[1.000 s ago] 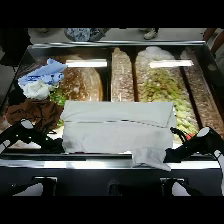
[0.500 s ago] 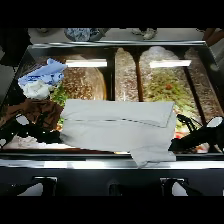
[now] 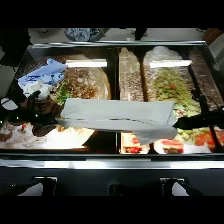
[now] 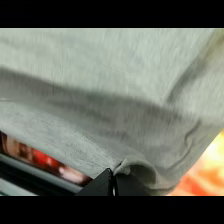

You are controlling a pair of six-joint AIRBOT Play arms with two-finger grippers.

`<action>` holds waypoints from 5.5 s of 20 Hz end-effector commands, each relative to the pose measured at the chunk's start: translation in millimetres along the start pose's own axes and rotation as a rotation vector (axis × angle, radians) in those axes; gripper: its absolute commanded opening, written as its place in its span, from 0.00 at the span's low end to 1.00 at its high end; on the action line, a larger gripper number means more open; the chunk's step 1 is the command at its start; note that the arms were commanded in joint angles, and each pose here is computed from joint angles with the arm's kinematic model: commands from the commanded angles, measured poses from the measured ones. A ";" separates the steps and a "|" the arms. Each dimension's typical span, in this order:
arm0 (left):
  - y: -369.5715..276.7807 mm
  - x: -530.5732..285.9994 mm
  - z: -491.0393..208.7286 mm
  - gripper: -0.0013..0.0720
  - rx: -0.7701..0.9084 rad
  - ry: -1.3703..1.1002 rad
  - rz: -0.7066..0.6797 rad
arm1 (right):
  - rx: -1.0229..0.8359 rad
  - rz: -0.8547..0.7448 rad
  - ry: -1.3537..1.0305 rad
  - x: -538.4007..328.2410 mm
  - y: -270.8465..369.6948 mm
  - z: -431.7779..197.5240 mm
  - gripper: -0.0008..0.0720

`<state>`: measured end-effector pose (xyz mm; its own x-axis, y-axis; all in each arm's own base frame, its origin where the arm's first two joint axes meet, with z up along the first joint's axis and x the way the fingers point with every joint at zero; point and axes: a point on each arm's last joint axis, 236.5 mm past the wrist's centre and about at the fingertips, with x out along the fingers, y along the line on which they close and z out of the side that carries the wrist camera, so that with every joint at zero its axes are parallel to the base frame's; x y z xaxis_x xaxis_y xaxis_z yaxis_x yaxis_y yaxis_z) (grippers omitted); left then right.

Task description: Fold the shirts.

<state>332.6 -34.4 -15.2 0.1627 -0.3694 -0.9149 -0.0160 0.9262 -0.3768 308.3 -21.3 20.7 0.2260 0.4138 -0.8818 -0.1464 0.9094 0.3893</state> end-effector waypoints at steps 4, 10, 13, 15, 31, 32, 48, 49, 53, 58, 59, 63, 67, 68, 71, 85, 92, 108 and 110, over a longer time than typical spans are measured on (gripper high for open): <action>-1.0 6.3 102.0 0.06 -0.041 -0.082 -0.026 | 0.123 0.038 -0.304 11.6 -36.0 117.2 0.06; -2.5 60.4 149.5 0.06 -0.117 -0.050 -0.157 | 0.186 0.034 -0.323 84.4 -60.6 149.4 0.07; 8.9 90.3 139.3 0.07 -0.233 0.023 -0.158 | 0.174 0.003 -0.304 98.2 -68.4 147.2 0.07; 4.3 96.2 132.6 0.14 -0.230 0.056 -0.163 | 0.164 0.009 -0.284 97.9 -65.8 142.6 0.07; -116.2 -78.0 136.6 0.75 0.116 -0.181 -0.198 | 0.348 0.372 0.044 106.4 -92.8 47.9 0.97; -128.6 -78.9 134.5 0.75 0.141 -0.187 -0.206 | 0.324 0.381 0.050 113.8 -83.6 52.0 0.97; -345.4 148.5 29.6 0.07 0.303 0.071 -0.448 | -0.033 0.170 -0.153 -49.2 30.5 78.2 0.07; -365.9 157.0 25.1 0.07 0.262 0.066 -0.503 | -0.048 0.141 -0.175 -64.4 39.2 74.6 0.07; -422.3 179.2 6.8 0.07 0.184 0.091 -0.629 | -0.106 0.073 -0.285 -114.1 76.5 64.6 0.07; -453.8 220.2 -16.3 0.07 0.096 0.171 -0.641 | -0.144 0.047 -0.325 -142.6 107.6 43.3 0.07; -459.1 225.2 -21.1 0.07 0.098 0.180 -0.648 | -0.150 0.044 -0.327 -145.5 111.4 39.8 0.07; -482.6 235.2 -36.0 0.07 0.035 0.216 -0.718 | -0.145 0.027 -0.361 -149.8 110.7 45.2 0.07; -442.1 207.1 -18.4 0.06 0.316 0.169 -0.589 | -0.135 0.125 -0.370 -133.8 114.5 69.0 0.07; -416.7 192.2 1.0 0.06 0.389 0.119 -0.473 | -0.162 0.153 -0.355 -122.4 122.1 75.8 0.07; -335.7 98.3 79.1 0.07 0.520 -0.075 -0.179 | -0.225 0.244 -0.313 -76.8 156.9 101.5 0.07; -235.0 -250.4 128.9 0.07 0.408 -0.706 -0.079 | -0.071 0.865 -0.149 181.3 341.5 172.4 0.95; -216.7 -211.7 126.7 0.07 0.419 -0.612 -0.031 | -0.210 0.321 0.042 111.3 136.6 143.0 0.94; -243.6 -185.3 115.2 0.07 0.480 -0.554 -0.065 | 0.286 0.417 -0.112 179.3 88.5 76.9 0.14; -246.4 -178.0 115.0 0.07 0.485 -0.539 -0.067 | 0.242 0.437 -0.158 166.8 89.9 88.0 0.07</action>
<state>420.6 -179.7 263.3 0.6285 -0.4454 -0.6377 0.4171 0.8850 -0.2070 401.7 132.7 -80.3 0.2657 0.7384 -0.6198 0.0018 0.6425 0.7663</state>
